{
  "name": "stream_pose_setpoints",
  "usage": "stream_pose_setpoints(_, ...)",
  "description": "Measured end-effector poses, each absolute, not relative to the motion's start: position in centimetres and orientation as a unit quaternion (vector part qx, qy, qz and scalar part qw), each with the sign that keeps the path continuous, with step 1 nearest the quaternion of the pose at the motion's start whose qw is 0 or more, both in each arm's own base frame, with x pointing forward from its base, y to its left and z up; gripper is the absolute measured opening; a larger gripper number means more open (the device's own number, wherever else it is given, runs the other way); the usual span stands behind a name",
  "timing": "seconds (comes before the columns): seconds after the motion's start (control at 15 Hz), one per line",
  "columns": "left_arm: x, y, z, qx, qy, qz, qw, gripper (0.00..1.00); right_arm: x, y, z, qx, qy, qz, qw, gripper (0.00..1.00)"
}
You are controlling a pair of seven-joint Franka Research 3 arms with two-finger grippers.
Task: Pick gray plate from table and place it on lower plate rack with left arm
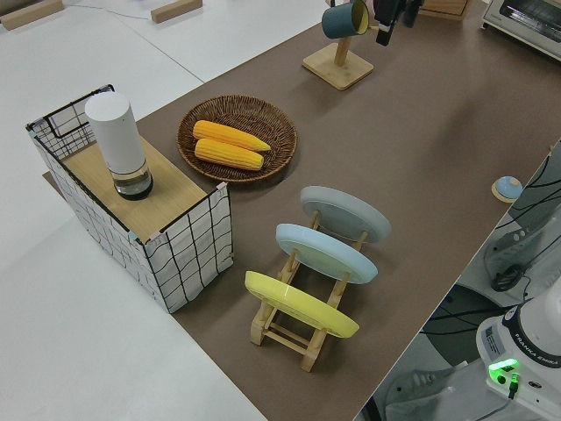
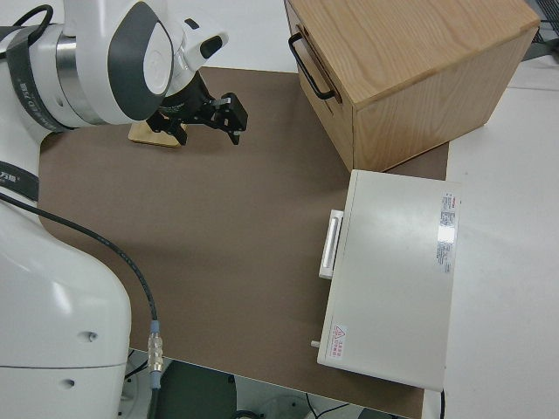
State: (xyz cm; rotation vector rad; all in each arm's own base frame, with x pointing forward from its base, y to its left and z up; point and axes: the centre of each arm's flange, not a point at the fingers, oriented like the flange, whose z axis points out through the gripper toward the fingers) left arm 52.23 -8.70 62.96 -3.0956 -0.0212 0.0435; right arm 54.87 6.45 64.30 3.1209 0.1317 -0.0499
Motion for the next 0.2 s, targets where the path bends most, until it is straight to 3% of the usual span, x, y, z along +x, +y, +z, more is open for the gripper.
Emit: stream_pose_setpoints(0.2, 52.22, -8.52, 62.98, -1.000, -0.009, 0.014, 0.022, 1.00, 54.87, 6.45, 64.30, 0.999, 0.042, -0.016, 0.009, 0.99)
